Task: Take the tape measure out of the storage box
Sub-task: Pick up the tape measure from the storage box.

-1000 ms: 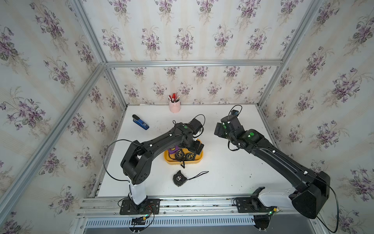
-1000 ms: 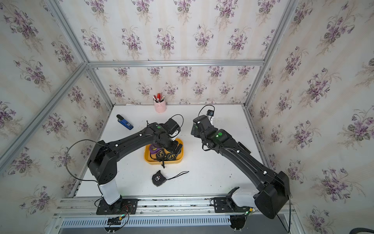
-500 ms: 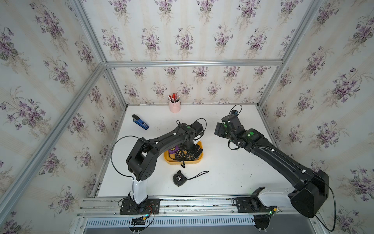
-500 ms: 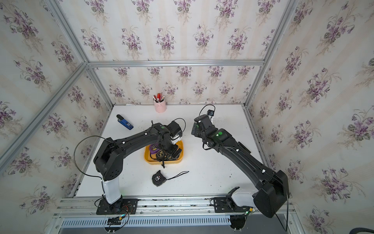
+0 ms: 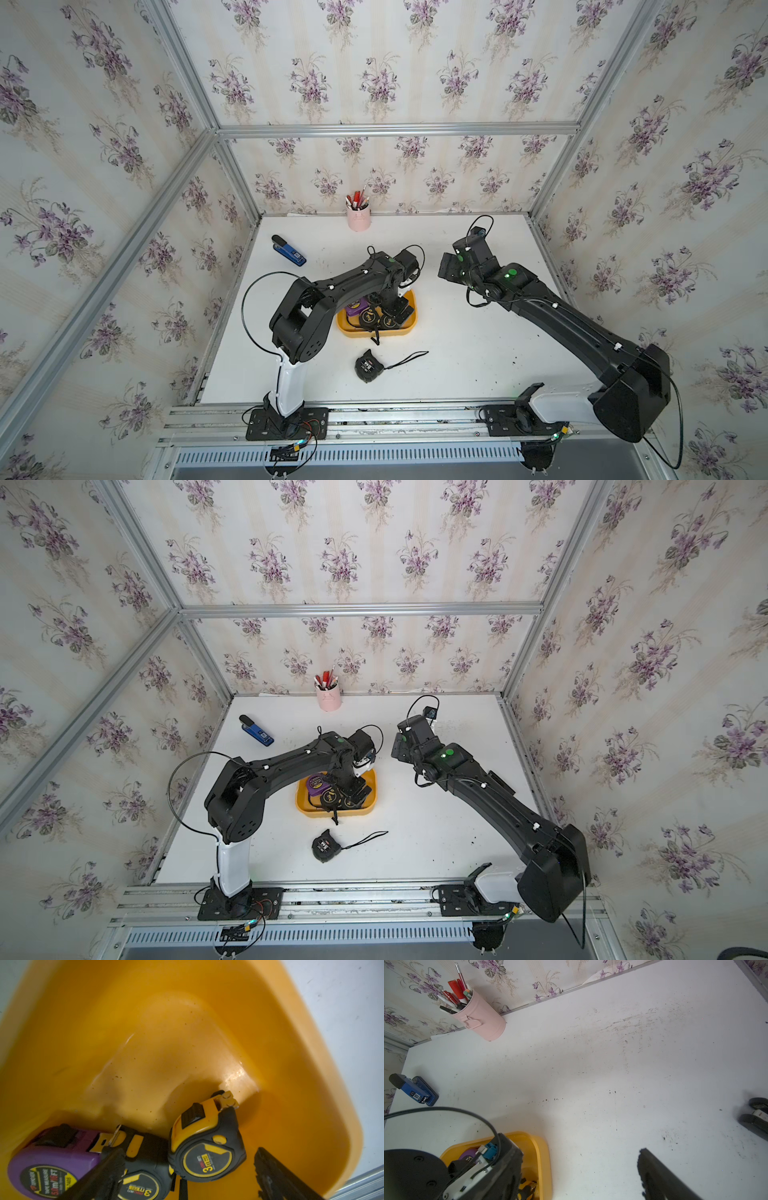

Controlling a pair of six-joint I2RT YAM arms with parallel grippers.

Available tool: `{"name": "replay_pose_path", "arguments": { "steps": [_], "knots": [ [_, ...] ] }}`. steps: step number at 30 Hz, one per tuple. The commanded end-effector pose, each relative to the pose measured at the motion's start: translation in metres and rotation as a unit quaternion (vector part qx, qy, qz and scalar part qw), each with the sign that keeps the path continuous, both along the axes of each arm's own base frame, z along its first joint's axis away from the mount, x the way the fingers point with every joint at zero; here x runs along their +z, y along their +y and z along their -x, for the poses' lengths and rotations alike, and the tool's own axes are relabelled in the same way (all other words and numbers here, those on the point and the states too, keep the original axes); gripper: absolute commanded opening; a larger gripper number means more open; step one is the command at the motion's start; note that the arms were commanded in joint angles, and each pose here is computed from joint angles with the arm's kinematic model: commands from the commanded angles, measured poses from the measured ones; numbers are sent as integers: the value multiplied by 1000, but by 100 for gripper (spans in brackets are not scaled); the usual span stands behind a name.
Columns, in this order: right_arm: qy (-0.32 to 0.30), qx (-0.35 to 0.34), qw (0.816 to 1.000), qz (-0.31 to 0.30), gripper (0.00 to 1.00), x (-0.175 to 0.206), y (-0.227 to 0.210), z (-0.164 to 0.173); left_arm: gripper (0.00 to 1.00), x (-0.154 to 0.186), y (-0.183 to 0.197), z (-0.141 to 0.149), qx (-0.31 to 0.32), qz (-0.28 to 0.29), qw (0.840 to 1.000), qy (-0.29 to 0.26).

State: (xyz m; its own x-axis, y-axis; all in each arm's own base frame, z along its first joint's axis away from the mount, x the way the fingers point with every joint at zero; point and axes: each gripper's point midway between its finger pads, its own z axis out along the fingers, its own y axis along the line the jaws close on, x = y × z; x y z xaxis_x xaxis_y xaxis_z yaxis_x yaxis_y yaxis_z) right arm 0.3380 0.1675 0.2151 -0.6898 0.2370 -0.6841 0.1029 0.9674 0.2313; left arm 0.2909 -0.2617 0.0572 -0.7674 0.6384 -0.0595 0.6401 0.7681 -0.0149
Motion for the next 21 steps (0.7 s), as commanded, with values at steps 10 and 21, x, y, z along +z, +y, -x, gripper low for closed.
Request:
{"name": "replay_pose_path", "arguments": {
  "steps": [10, 21],
  "knots": [
    [-2, -1, 1000, -7, 89, -3, 5, -7, 100, 5, 18, 4, -61, -51, 997, 11],
    [3, -6, 1000, -7, 89, -7, 4, -7, 100, -3, 19, 13, -103, -55, 992, 42]
  ]
}}
